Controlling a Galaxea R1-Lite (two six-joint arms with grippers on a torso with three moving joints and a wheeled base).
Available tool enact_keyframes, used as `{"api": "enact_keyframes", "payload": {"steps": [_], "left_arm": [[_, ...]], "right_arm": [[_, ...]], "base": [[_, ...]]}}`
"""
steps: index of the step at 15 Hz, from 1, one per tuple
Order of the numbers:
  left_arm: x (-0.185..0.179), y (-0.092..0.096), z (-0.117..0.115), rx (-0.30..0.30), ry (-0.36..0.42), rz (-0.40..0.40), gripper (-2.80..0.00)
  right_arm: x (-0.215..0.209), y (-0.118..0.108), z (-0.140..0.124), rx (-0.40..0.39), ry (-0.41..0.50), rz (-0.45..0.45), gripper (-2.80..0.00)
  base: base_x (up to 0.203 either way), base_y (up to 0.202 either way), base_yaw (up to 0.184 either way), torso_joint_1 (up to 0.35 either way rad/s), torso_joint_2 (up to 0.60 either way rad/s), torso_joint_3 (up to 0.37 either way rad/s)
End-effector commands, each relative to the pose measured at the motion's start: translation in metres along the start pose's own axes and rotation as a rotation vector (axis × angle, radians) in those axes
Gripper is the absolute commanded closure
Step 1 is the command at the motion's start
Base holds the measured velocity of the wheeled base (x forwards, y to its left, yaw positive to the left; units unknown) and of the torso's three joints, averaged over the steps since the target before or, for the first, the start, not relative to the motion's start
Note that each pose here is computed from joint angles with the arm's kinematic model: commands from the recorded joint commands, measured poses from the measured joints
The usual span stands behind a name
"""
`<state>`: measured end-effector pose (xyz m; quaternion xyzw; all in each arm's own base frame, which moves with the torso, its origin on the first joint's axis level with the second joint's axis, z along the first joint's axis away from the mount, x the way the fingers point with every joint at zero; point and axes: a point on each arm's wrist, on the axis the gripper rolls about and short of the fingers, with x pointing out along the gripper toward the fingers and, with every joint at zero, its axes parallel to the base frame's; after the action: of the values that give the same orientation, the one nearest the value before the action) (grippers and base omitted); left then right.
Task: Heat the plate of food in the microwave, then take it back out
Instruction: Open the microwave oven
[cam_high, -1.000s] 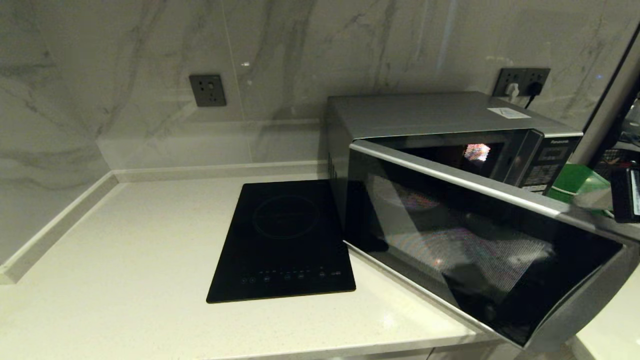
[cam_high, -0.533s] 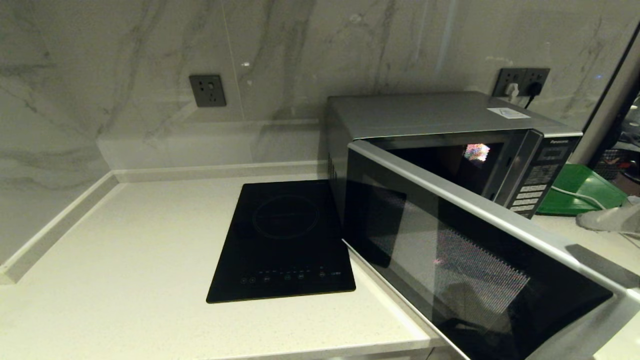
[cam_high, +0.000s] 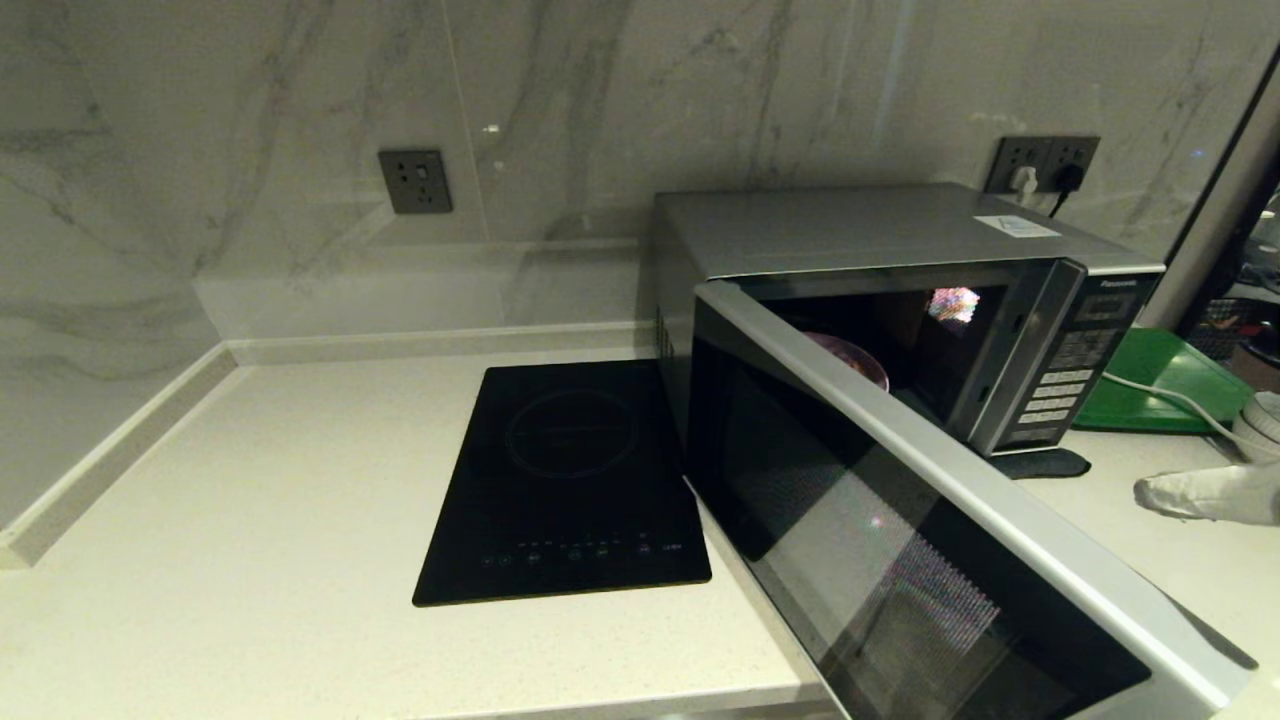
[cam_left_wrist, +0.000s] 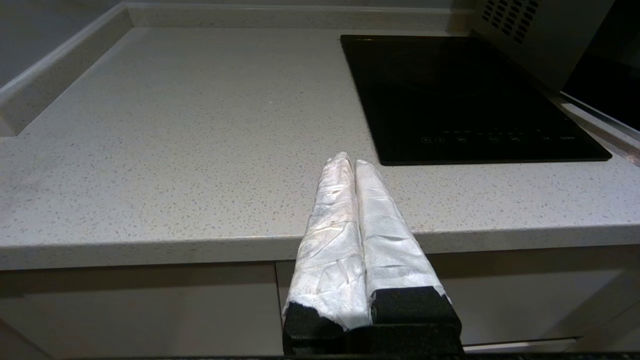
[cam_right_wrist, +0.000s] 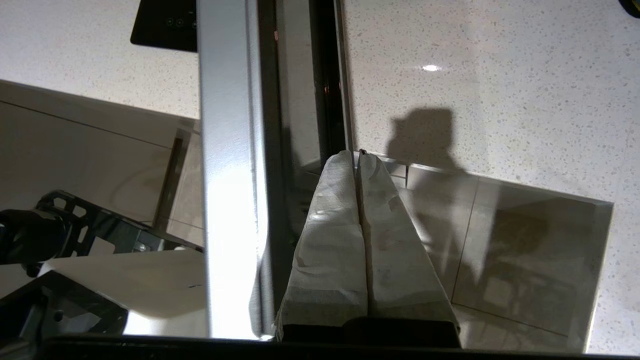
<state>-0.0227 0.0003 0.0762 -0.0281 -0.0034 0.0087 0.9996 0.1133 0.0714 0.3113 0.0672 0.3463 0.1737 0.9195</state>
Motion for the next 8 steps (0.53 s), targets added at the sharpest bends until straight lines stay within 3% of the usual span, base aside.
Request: {"api": "enact_keyframes", "payload": {"steps": [1, 8], "left_arm": [[0.0001, 0.0000, 0.0001, -0.001, 0.000, 0.001, 0.00], [0.0001, 0.0000, 0.0001, -0.001, 0.000, 0.001, 0.00]], "right_arm": [[0.0021, 0.0010, 0.0009, 0.005, 0.008, -0.002, 0.00], [0.0034, 0.0003, 0.0020, 0.079, 0.004, -0.015, 0.00]], "base": [[0.000, 0.000, 0.000, 0.000, 0.00, 0.000], [0.000, 0.000, 0.000, 0.000, 0.00, 0.000]]}}
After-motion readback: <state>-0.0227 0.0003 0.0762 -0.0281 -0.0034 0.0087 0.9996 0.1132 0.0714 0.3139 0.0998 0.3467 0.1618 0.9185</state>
